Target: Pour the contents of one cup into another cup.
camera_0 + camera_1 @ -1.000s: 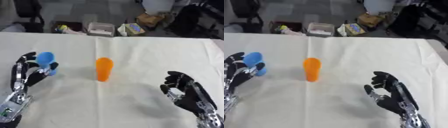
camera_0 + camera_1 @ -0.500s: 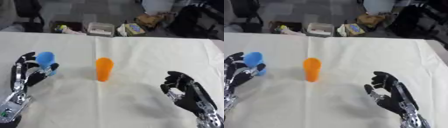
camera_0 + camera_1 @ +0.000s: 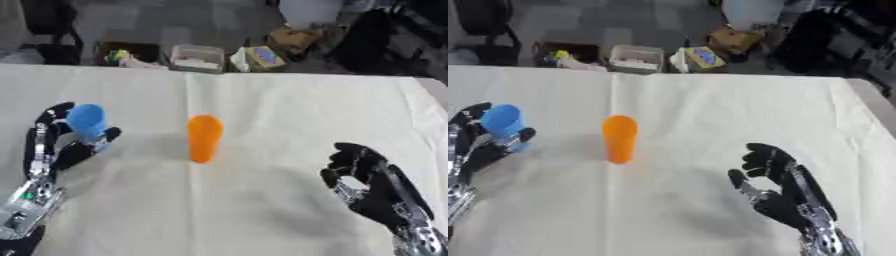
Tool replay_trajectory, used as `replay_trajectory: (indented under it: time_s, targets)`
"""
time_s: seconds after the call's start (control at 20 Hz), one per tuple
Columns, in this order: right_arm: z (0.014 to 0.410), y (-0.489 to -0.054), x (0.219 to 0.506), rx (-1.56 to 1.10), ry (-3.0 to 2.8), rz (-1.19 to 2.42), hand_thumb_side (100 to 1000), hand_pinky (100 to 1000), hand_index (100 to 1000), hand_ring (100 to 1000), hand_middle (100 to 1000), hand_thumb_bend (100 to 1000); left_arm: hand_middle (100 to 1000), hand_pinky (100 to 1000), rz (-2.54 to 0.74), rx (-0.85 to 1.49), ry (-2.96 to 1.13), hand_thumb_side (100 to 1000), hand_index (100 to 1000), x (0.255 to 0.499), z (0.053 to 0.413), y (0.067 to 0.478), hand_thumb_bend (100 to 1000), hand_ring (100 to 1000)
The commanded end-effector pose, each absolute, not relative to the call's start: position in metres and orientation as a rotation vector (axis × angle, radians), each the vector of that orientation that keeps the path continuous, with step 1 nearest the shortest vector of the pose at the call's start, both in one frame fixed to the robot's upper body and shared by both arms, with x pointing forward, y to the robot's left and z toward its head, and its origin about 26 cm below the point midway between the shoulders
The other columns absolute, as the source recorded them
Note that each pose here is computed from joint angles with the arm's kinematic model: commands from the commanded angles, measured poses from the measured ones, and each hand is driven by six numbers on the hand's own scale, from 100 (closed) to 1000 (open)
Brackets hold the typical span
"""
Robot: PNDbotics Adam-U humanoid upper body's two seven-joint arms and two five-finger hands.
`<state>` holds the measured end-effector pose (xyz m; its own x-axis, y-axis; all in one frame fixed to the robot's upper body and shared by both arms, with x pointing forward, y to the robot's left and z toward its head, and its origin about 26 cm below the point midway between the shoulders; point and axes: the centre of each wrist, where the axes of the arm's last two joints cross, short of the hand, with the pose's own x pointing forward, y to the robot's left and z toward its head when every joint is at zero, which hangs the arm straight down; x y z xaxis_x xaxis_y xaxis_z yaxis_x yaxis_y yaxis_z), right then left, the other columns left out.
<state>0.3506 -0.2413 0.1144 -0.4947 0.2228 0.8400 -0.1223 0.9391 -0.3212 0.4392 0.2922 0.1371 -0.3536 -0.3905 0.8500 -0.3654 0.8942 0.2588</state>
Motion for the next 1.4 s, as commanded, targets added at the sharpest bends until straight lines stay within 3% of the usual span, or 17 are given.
replay_trajectory:
  time_s: [0.05,0.35,0.75,0.9,1.15,1.4]
  targets:
    - [0.123,-0.241,0.351,-0.074,-2.075,0.429,334,656,806,663,632,424,551,717,-0.038,0.539,-1.998,163,757,0.442,0.148,0.291,880,489]
    - [0.122,-0.241,0.351,-0.073,-2.073,0.429,336,656,806,660,628,421,486,680,-0.041,0.517,-1.99,100,719,0.443,0.146,0.29,759,436]
    - [0.122,-0.241,0.352,-0.073,-2.07,0.428,342,655,806,655,623,414,420,647,-0.043,0.496,-1.984,100,655,0.442,0.144,0.287,445,374]
    - [0.122,-0.241,0.352,-0.073,-2.07,0.427,344,655,806,654,622,412,409,645,-0.045,0.482,-1.993,100,647,0.44,0.147,0.285,365,363]
    - [0.122,-0.242,0.352,-0.076,-2.071,0.426,340,655,806,651,621,420,397,632,-0.032,0.468,-2.035,100,638,0.433,0.157,0.28,265,351]
    - [0.123,-0.244,0.352,-0.081,-2.073,0.425,333,651,806,648,618,423,383,614,-0.017,0.491,-2.103,100,629,0.414,0.176,0.272,254,339]
